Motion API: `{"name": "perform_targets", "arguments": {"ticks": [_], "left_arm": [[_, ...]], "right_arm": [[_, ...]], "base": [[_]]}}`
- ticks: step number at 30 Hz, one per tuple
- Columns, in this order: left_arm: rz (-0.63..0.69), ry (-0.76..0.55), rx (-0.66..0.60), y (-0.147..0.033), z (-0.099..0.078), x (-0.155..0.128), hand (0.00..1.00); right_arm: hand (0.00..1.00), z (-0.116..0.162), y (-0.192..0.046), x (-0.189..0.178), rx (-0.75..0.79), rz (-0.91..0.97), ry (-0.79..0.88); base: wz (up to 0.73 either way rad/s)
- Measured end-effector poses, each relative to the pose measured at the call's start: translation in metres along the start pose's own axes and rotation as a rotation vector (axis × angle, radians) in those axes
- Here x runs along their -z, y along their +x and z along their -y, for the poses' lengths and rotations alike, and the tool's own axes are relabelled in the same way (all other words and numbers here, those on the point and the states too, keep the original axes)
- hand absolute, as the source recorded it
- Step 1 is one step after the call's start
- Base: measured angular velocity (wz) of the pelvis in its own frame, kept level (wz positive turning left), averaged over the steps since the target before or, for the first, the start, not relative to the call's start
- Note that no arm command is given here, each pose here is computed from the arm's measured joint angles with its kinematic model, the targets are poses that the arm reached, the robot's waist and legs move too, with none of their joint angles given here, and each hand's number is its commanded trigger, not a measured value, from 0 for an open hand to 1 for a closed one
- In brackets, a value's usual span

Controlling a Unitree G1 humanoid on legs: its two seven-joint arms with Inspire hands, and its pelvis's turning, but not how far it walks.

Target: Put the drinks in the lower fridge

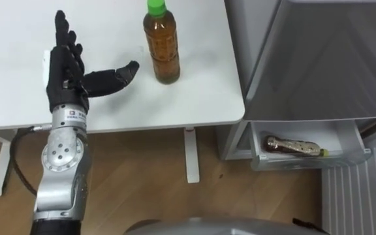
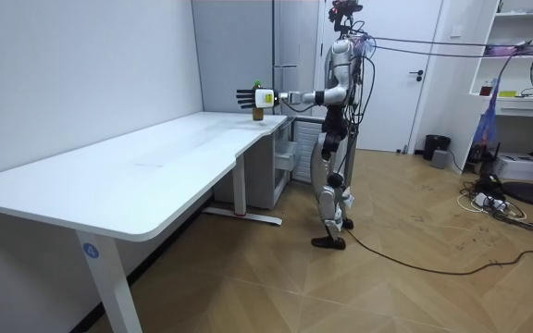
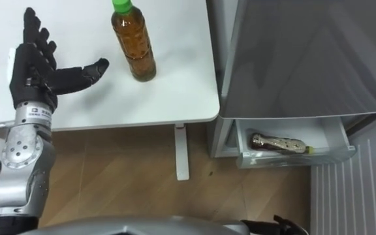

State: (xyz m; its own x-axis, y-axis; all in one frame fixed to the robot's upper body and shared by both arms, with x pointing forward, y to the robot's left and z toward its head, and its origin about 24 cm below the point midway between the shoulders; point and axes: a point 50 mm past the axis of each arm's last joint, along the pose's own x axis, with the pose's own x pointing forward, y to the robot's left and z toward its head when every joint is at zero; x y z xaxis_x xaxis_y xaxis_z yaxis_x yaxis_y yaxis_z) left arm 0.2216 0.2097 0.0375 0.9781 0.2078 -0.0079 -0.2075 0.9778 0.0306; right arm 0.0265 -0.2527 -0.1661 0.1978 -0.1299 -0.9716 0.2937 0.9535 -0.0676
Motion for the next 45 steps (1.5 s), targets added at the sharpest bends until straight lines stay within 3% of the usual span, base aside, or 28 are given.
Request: {"name": "perform_targets", "arguments": {"ticks": [9,22,45], "left_arm": [[0.062,-0.05,0.095,0.014,0.01,-0.015,0.0],[0.014,-0.045,0.16,0.017,0.014,-0.013,0.0],[-0.051,-0.108,0.154,0.021,0.01,-0.002,0.0]], "right_arm": [[0.0,0.0,0.0,-0.001,-0.001,0.006,-0.005],[0.0,-0.003,0.001,-0.001,-0.018,-0.009,-0.002],[0.0,0.0,0.0,0.002,-0.001,-0.048,-0.042]], "base": [[-0.08],[-0.01],[-0.03]]}}
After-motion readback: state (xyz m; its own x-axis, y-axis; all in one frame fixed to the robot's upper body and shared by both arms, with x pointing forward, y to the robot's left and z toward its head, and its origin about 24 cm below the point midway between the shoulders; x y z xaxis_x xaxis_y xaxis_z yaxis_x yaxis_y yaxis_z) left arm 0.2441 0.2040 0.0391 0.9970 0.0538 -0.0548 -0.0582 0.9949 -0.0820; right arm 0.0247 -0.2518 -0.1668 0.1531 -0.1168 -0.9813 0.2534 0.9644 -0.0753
